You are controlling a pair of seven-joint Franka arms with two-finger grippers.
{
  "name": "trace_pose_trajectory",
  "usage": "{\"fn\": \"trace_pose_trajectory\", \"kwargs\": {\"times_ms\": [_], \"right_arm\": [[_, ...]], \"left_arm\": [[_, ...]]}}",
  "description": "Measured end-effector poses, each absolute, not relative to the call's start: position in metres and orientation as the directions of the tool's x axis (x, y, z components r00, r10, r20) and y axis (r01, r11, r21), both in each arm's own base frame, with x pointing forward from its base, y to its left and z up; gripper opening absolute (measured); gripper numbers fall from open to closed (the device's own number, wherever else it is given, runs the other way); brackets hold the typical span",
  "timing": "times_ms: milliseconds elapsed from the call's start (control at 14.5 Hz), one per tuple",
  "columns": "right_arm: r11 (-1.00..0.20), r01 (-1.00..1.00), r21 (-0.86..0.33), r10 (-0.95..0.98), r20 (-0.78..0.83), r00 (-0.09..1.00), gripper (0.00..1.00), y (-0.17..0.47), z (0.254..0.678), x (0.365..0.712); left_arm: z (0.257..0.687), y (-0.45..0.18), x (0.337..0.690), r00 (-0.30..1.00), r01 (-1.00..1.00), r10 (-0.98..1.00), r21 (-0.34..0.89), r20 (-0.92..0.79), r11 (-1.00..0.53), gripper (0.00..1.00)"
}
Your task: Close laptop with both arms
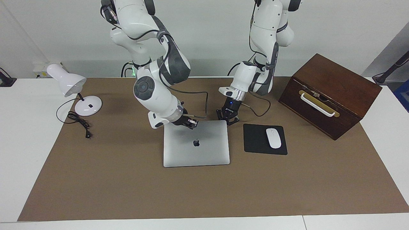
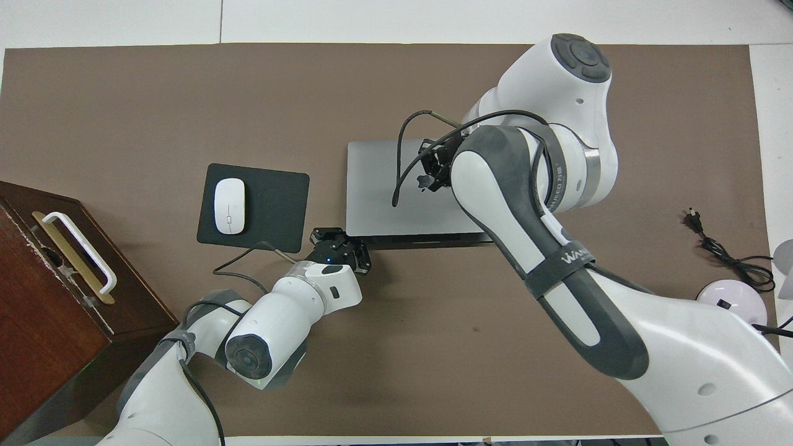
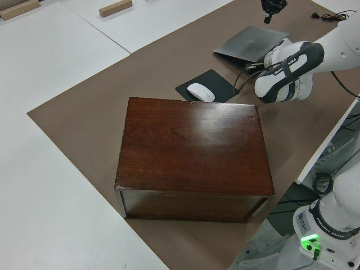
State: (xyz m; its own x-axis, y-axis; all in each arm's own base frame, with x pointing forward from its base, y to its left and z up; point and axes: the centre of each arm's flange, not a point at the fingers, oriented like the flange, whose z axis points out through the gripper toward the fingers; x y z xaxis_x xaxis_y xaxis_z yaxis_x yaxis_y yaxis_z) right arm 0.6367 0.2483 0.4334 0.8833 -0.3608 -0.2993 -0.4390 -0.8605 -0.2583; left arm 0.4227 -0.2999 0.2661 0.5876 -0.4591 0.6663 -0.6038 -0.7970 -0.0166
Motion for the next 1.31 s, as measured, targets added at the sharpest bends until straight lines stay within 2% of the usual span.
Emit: {"fn": "trace_pose_trajectory", "kwargs": {"times_ms": [138,412,688,962,1238,1306], "right_arm": [[-0.881,-0.392,-0.263,-0.318,-0.282,0.905,0.01,0.209,0.456,0.639],[-0.964,-0.212,-0.158,-0.187,-0.157,0.97,0.01,0.126,0.53,0.631],[-0.996,-0.028,-0.09,-0.022,-0.061,0.998,0.01,0.051,0.592,0.614],[-0.997,0.074,-0.038,0.074,-0.018,0.997,0.01,-0.015,0.612,0.606],[-0.993,0.103,0.059,0.104,0.012,0.995,0.01,-0.041,0.636,0.598],[-0.994,0.093,0.061,0.095,0.023,0.995,0.09,-0.047,0.641,0.595]], "left_arm": [[0.267,-0.297,0.425,0.601,-0.59,-0.447,-0.009,0.663,-0.807,0.01],[0.275,-0.291,0.434,0.672,-0.55,-0.436,0.008,0.599,-0.835,0.01],[0.276,-0.275,0.439,0.745,-0.504,-0.431,0.008,0.509,-0.864,0.01],[0.278,-0.276,0.437,0.776,-0.473,-0.402,0.027,0.486,-0.88,0.01],[0.303,-0.275,0.438,0.814,-0.439,-0.383,0.032,0.437,-0.898,0.01],[0.313,-0.275,0.441,0.825,-0.426,-0.373,0.034,0.424,-0.904,0.01]]}}
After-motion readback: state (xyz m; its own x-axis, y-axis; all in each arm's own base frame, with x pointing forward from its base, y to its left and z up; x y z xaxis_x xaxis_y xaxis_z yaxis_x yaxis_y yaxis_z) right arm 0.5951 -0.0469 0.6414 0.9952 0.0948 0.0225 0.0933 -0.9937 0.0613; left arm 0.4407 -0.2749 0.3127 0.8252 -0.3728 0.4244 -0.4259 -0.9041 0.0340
